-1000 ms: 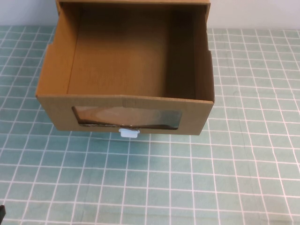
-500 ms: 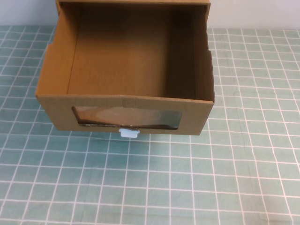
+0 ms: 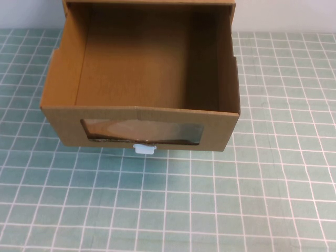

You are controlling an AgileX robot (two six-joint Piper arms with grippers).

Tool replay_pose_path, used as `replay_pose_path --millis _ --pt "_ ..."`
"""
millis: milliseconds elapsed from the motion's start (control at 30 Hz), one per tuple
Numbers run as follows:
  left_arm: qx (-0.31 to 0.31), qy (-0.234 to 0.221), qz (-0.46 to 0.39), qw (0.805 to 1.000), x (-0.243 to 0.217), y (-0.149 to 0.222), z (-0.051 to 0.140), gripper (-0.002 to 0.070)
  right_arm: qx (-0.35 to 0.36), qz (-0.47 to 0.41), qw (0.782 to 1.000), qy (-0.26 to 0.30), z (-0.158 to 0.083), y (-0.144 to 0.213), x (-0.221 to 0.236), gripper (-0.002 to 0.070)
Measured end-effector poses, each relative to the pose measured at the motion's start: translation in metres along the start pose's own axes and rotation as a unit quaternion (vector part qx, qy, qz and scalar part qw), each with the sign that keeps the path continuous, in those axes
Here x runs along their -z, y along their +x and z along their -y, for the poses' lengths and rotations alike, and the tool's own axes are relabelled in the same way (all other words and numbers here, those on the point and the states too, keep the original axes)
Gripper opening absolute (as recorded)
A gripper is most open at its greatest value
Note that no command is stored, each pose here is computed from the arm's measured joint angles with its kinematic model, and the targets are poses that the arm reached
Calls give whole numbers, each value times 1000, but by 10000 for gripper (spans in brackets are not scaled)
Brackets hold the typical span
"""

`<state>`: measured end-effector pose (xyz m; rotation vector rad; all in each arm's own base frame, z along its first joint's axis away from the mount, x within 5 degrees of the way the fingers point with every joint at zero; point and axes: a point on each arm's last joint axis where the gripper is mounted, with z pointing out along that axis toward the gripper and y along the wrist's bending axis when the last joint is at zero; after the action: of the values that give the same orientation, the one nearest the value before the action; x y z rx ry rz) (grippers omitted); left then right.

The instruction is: Close the shoe box

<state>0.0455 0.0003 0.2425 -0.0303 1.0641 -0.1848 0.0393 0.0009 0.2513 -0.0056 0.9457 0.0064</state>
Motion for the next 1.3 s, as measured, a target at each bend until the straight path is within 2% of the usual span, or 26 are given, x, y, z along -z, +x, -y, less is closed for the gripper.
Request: replay_pose_path --millis 133,267,400,500,667,767,900,1033,1100,1167,1300 --pt "0 -2 14 1000 0 -2 0 -5 -2 24 1000 1 0 -4 0 -14" --pt "22 -7 73 997 1 -13 -2 -5 -5 71 997 1 0 -13 1 -14" --pt "72 -8 162 984 5 -29 -4 -5 -10 160 987 0 0 -29 5 -14" --pt "89 -2 196 977 3 -48 -2 -5 -38 203 978 -7 0 -43 4 -14" --pt "85 13 217 972 -5 -101 5 -5 -92 238 967 -21 0 -98 -10 -14" --pt "81 21 215 973 -15 -135 10 -5 -119 247 961 -29 0 -150 -16 -14" --pt "75 29 159 984 -47 -166 19 -5 -136 210 968 -25 0 -200 -35 -14" --pt "71 42 29 996 -98 -186 31 -5 -163 106 981 -9 1 -224 -70 -14" --pt "66 48 -52 995 -125 -187 37 -5 -170 24 985 1 1 -221 -92 -14" --pt "60 53 -144 986 -153 -181 42 -5 -172 -49 984 9 0 -216 -113 -14" --pt "52 56 -269 960 -210 -161 50 -5 -169 -210 962 32 0 -176 -154 -14"
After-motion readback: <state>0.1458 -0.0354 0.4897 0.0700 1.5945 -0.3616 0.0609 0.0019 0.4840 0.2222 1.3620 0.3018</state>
